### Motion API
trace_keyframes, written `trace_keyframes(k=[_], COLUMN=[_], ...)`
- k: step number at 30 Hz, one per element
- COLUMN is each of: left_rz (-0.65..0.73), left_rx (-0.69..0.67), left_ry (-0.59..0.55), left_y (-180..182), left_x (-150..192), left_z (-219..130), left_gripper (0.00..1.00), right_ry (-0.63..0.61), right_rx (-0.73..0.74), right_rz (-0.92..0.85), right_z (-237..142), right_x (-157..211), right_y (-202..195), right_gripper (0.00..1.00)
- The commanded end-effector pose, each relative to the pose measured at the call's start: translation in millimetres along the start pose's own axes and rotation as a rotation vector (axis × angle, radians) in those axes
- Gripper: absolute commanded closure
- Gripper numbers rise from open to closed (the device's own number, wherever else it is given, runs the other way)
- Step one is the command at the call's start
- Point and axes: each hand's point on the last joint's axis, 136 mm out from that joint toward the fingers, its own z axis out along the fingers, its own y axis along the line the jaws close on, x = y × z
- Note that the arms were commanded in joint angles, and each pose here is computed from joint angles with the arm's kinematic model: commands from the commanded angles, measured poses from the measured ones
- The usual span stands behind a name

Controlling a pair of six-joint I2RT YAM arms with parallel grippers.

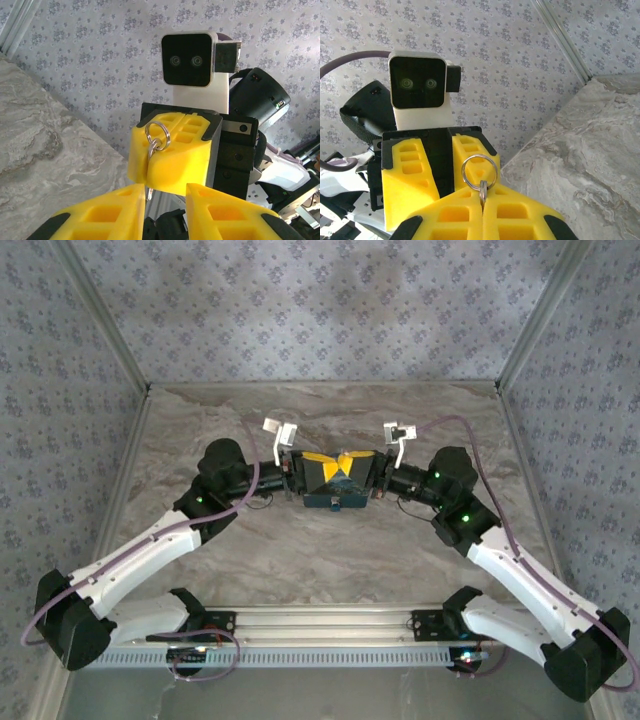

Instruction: Unlock a padlock with a key

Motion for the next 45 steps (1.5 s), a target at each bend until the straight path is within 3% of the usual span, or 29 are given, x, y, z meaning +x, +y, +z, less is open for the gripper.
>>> trace_keyframes(k=[1,17,22,29,33,36,40,45], left_rz=[0.059,0.072,0.074,0.08,0.086,0.086,0.071,0.042], left_rx=[0.065,0.102,0.101,0.102,0.104,0.088,0.01,-0.089], left_ry=[-0.022,0.015,0.014,0.016,0.011,0.016,0.055,0.148], left_y=[-21,-29,-29,-28,-29,-26,-11,7], left_x=[-11,-9,-9,-10,-11,-10,-2,12], left_z=[0,7,9,10,11,10,11,9], left_gripper=[0.73,0.76,0.82,1.0,1.0,1.0,1.0,1.0], right_ry=[-0.061,-0.075,-0.071,-0.062,-0.056,-0.051,-0.074,-0.107], right_rx=[-0.035,-0.059,-0.072,-0.096,-0.102,-0.088,-0.008,0.08], right_rz=[-0.012,-0.008,-0.012,-0.019,-0.021,-0.024,-0.031,-0.039], right_z=[-5,-5,-5,-5,-5,-7,-16,-35], right_x=[-13,-15,-13,-12,-10,-8,-10,-18], right_y=[14,22,25,31,32,30,17,1], right_gripper=[0.93,0.94,0.93,0.93,0.91,0.84,0.53,0.51])
